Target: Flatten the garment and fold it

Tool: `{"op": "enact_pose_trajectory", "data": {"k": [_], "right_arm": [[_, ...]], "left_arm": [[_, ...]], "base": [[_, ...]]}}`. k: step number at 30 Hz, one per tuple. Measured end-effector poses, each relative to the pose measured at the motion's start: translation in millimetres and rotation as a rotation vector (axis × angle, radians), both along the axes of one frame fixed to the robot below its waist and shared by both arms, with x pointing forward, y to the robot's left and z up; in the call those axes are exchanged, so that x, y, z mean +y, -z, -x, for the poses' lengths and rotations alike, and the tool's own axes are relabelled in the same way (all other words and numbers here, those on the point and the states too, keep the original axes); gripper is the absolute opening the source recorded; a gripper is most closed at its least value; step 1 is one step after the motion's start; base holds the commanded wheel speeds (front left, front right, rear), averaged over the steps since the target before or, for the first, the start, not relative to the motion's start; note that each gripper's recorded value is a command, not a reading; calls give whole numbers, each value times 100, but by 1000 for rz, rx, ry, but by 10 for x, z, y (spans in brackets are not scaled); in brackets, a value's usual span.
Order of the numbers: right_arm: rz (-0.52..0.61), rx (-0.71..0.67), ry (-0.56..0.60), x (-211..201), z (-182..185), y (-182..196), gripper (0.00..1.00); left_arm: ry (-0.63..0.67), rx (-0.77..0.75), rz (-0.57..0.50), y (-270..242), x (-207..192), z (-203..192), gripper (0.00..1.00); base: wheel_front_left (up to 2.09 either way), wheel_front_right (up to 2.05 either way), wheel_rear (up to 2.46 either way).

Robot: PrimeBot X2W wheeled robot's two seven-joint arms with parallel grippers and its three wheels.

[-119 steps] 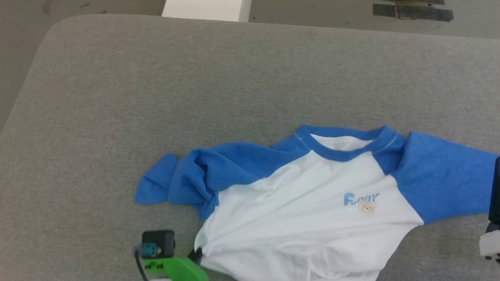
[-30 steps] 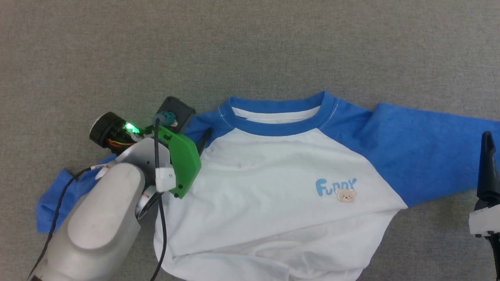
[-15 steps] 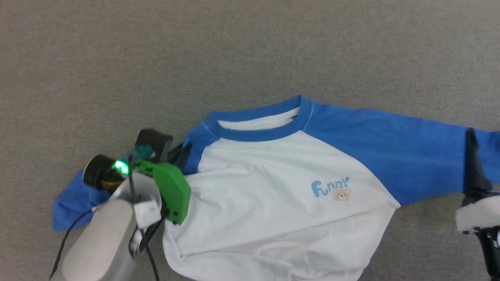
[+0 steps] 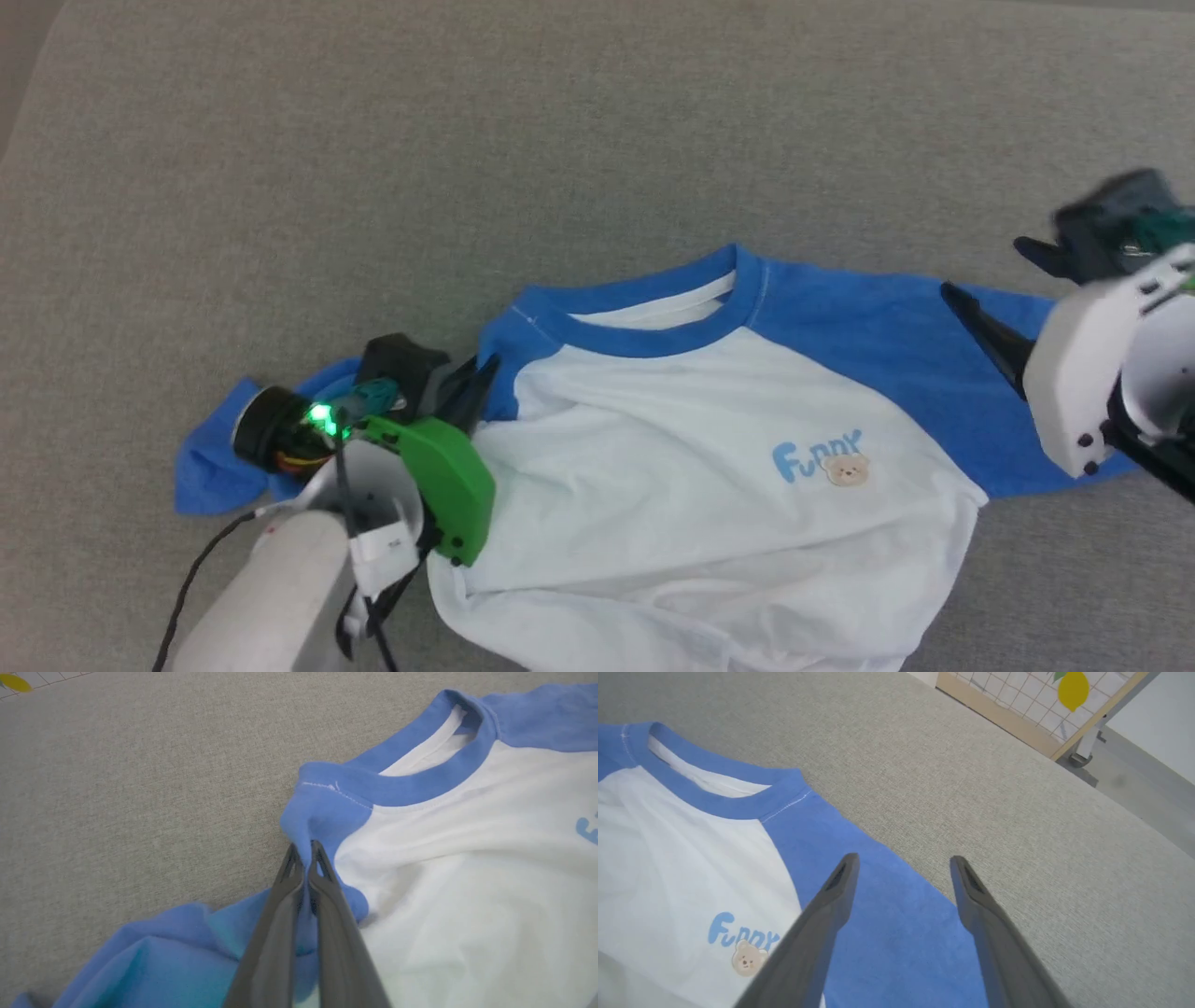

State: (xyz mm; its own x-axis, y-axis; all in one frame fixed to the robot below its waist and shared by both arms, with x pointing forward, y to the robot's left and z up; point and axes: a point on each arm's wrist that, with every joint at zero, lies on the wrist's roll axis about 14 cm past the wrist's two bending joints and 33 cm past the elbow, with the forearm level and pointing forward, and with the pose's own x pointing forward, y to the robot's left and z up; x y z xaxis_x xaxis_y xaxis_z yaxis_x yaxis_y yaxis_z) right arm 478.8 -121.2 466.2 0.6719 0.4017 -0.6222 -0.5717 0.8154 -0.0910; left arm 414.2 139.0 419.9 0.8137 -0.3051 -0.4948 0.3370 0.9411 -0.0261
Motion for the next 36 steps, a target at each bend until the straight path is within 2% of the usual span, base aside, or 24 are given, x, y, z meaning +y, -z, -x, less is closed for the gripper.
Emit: {"op": "enact_pose_trajectory", "data": {"k": [4, 5, 11, 14, 15, 16, 20, 26, 29, 36], "right_arm": [[108, 97, -128, 115, -52, 167, 100], [174, 150, -202, 185, -134, 347, 100], [246, 267, -255, 173, -193, 795, 100], [244, 311, -278, 205, -200, 942, 98], [238, 323, -282, 215, -210, 963, 44], [227, 337, -288, 236, -214, 986, 0], [165, 339, -284, 301, -271, 986, 0], [9, 199, -203, 349, -466, 773, 0], [-77, 57, -145, 326, -631, 466, 0], [-201, -328, -37, 138, -844, -548, 0]], "left_arm": [[23, -7, 10, 1, -87, -86, 0], [34, -9, 23, 28, -142, -152, 0], [18, 17, 28, 173, -107, -184, 0], [4, 33, 20, 251, -46, -189, 0], [-1, 37, 18, 272, -29, -190, 0], [-7, 42, 16, 297, -7, -191, 0], [-28, 31, 15, 310, 61, -226, 0], [-80, -55, 33, 133, 163, -356, 0], [-102, -133, 42, -68, 196, -460, 0], [-98, -376, 45, -824, 161, -718, 0]], "base": [[0, 0, 0], [0, 0, 0], [0, 0, 0], [0, 0, 0], [0, 0, 0], [0, 0, 0], [0, 0, 0], [0, 0, 0], [0, 0, 0], [0, 0, 0]]}}
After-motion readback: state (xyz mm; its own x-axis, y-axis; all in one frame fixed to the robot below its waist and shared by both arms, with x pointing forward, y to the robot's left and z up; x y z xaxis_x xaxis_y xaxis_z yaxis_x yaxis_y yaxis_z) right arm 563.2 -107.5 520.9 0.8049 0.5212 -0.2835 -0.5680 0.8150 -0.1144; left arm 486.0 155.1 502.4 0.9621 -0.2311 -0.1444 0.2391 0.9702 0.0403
